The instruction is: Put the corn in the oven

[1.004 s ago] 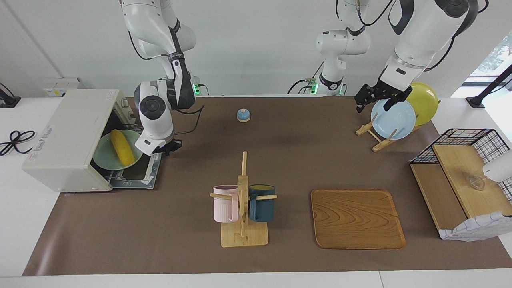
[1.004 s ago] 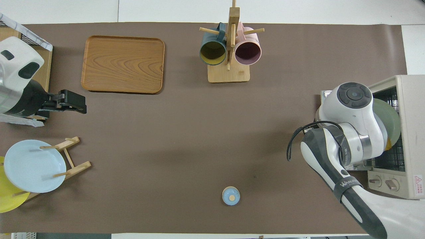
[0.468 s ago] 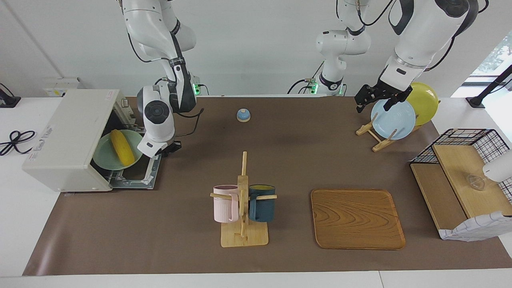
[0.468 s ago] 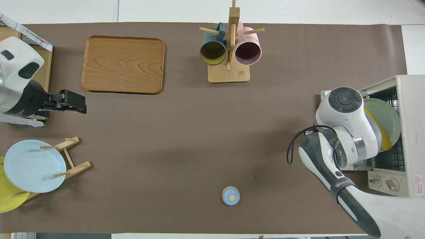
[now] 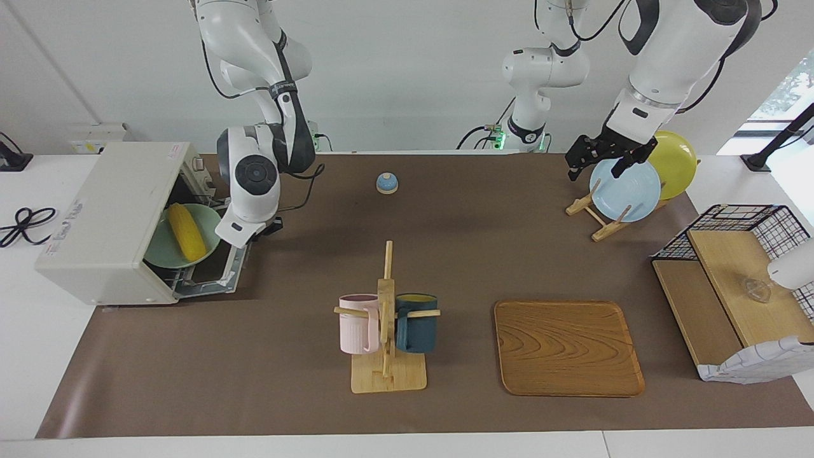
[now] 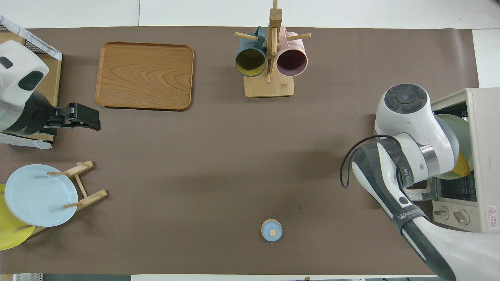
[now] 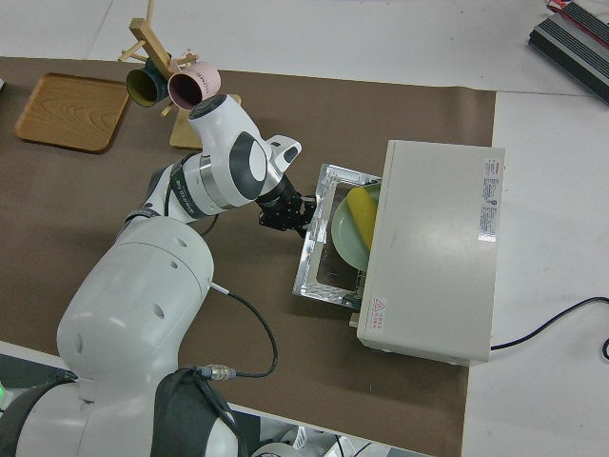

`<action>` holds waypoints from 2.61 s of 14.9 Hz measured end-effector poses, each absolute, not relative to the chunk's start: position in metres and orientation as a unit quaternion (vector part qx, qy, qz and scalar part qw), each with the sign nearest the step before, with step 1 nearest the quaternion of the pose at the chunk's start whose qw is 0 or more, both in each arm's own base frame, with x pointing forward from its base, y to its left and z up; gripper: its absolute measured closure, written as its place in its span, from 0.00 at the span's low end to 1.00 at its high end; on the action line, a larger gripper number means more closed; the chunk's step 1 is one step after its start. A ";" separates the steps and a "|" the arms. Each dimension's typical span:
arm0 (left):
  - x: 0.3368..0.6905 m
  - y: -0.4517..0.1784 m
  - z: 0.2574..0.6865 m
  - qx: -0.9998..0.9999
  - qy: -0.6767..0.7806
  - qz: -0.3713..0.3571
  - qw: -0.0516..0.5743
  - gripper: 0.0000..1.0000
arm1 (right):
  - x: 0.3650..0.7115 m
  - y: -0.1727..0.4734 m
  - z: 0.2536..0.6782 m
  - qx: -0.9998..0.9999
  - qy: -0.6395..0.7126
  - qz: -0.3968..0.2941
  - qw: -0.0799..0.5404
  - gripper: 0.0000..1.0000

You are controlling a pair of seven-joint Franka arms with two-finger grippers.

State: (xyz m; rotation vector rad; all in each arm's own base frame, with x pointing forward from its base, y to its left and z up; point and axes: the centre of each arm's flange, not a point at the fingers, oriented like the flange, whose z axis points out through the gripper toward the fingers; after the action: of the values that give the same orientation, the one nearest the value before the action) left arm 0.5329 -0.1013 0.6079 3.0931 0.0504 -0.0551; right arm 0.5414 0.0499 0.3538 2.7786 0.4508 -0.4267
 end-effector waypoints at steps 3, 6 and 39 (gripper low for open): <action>0.536 -0.094 0.604 0.999 0.023 -0.019 0.024 0.00 | 0.545 0.013 0.415 0.963 0.173 -0.152 0.141 0.99; 0.537 -0.094 0.598 0.999 0.024 -0.025 0.023 0.00 | 0.544 -0.041 0.454 0.965 0.176 -0.142 0.135 0.99; 0.537 -0.094 0.597 0.999 0.024 -0.027 0.023 0.00 | 0.579 -0.017 0.607 0.995 0.066 -0.077 0.008 0.00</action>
State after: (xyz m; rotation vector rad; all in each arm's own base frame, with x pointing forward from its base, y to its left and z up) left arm 0.5369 -0.0940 0.5966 3.0946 0.0732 -0.0832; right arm 0.5792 -0.0170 0.6074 3.1100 0.2075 -0.2399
